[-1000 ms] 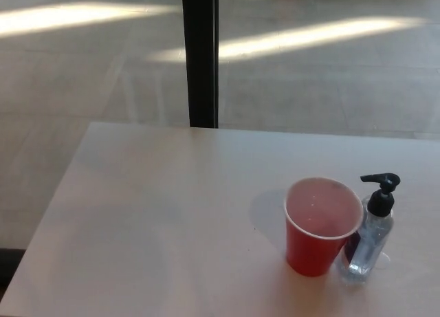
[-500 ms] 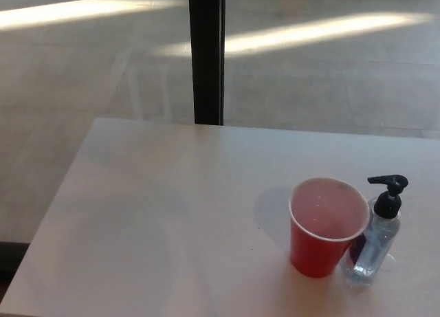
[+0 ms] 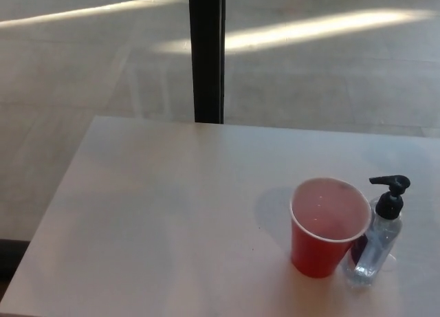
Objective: The robot uses its right hand fist to press the hand soap kept in the middle of the table to get liquid hand soap out
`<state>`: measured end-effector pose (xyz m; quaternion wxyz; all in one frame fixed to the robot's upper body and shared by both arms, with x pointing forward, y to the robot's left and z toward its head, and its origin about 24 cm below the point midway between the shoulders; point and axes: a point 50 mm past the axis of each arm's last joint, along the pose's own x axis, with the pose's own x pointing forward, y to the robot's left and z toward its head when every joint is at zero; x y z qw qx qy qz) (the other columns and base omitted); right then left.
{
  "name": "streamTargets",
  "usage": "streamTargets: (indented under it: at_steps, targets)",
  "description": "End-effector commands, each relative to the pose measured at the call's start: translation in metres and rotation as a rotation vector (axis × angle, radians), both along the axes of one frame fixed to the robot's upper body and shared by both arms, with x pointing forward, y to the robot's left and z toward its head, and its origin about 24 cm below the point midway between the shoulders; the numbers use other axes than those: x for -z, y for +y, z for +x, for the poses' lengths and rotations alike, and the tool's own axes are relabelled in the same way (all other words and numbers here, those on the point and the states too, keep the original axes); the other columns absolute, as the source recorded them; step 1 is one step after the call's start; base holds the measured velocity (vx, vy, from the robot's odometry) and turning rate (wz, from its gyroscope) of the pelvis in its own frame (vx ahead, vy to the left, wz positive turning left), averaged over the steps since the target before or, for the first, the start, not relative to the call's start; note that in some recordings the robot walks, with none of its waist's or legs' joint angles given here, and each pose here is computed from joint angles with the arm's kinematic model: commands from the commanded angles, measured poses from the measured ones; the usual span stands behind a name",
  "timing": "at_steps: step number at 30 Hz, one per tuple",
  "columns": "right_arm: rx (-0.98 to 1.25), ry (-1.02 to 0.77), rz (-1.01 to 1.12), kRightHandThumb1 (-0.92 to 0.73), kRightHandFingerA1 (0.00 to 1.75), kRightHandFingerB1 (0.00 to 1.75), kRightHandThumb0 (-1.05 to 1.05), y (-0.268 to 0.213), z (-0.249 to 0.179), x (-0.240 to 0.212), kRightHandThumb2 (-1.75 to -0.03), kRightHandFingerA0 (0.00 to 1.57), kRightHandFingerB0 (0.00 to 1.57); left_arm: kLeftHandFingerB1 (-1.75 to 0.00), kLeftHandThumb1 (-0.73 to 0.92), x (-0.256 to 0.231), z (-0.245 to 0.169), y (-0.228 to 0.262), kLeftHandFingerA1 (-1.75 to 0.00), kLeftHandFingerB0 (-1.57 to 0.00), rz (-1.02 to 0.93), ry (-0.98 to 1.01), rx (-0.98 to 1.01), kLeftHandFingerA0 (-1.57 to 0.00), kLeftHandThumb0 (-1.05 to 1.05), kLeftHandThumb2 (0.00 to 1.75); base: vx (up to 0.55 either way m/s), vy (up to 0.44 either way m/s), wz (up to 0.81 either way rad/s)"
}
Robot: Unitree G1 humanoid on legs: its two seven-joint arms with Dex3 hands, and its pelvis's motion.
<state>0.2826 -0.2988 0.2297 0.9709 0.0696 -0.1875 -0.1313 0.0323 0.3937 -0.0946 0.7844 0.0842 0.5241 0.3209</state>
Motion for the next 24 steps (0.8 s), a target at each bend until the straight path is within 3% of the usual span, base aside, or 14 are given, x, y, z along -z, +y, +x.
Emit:
streamTargets:
  at_steps: [1,2,8,15,24]
  targets:
    - [-0.352,0.156,-0.028,-0.55,1.75,1.61,-0.18,0.055,0.005,0.018,-1.25,1.01,0.73,-0.52,0.71,-0.007,-0.009,0.009,-0.66,-0.58,0.043,-0.011,-0.017,-0.80,-0.55,0.61,0.00,0.000,0.00]
    - [-0.358,0.167,-0.033,-0.54,1.75,1.56,-0.18,0.058,0.005,0.021,-1.27,0.99,0.78,-0.53,0.70,-0.007,-0.009,0.009,-0.69,-0.58,0.036,-0.024,-0.032,-0.79,-0.55,0.61,0.00,0.000,0.00]
    - [-0.405,0.277,-0.038,-0.56,1.75,1.69,-0.13,0.073,0.005,0.046,-1.36,1.02,0.67,-0.51,0.72,-0.007,-0.013,0.009,-0.64,-0.58,0.046,0.008,-0.010,-0.76,-0.56,0.62,0.00,0.000,0.00]
    - [-0.521,0.310,-0.041,-0.62,1.75,1.69,-0.12,0.081,0.001,0.065,-1.29,1.02,0.65,-0.52,0.71,-0.008,-0.014,0.010,-0.64,-0.59,0.043,-0.006,-0.016,-0.75,-0.55,0.61,0.00,0.000,0.00]
    - [-0.548,0.354,-0.098,-0.56,1.75,1.66,-0.15,0.095,0.010,0.064,-1.29,1.02,0.71,-0.52,0.71,-0.008,-0.014,0.011,-0.67,-0.59,0.038,-0.005,-0.014,-0.75,-0.55,0.61,0.00,0.000,0.00]
